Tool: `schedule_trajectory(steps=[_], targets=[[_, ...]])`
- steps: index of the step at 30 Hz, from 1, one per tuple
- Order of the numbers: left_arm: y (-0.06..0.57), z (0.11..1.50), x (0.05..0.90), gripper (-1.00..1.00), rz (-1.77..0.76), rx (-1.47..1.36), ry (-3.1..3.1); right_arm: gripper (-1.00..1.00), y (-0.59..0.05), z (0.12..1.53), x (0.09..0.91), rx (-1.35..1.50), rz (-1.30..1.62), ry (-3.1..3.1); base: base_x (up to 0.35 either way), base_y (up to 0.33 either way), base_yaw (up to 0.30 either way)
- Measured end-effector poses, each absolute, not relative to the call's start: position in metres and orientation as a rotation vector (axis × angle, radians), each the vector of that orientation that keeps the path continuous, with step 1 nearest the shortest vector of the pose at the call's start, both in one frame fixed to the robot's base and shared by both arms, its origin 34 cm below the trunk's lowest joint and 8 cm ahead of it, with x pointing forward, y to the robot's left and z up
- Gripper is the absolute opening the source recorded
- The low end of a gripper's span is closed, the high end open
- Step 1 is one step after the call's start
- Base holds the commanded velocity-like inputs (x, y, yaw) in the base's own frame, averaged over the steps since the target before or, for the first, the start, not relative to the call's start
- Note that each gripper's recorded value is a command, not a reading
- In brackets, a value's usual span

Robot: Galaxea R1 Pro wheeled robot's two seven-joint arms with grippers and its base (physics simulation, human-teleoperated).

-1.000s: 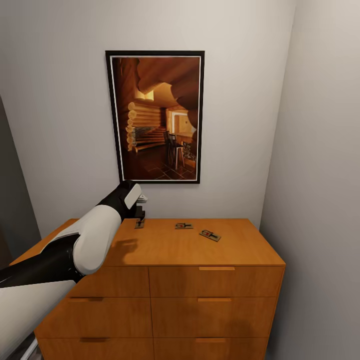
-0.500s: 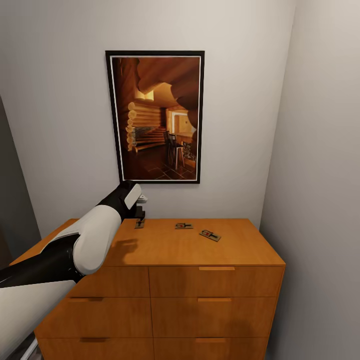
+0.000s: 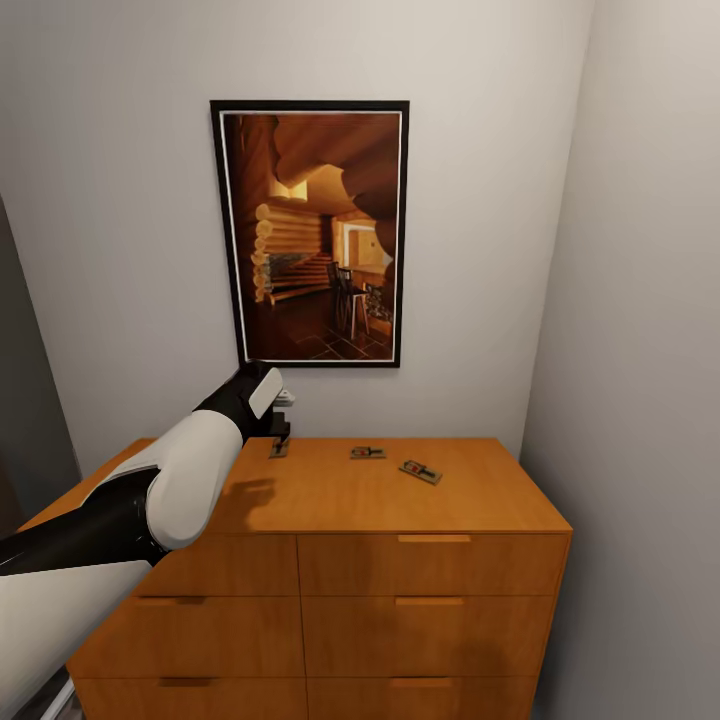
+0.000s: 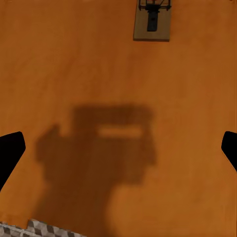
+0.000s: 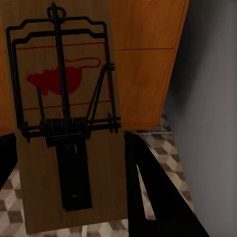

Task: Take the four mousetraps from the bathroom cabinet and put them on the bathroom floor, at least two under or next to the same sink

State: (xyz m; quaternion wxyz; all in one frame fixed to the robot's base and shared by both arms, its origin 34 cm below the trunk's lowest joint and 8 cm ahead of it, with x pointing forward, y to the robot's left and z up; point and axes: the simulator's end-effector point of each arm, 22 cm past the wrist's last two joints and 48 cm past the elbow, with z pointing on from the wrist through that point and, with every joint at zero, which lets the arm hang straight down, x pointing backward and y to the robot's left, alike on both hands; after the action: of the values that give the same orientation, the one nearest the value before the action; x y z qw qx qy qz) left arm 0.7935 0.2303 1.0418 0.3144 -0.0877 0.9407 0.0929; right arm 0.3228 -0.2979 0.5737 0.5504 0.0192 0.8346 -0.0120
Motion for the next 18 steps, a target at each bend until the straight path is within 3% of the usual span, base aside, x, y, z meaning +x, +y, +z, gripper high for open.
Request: schedule_trajectory(steps=[18], targets=[[0.23,1.0415,0.7932,1.0,0.244,-0.231,2.48,-1.0,-0.2978,0.5738,0.3228,0.045,-0.028,1.975,0.165,-0.004,0.0]])
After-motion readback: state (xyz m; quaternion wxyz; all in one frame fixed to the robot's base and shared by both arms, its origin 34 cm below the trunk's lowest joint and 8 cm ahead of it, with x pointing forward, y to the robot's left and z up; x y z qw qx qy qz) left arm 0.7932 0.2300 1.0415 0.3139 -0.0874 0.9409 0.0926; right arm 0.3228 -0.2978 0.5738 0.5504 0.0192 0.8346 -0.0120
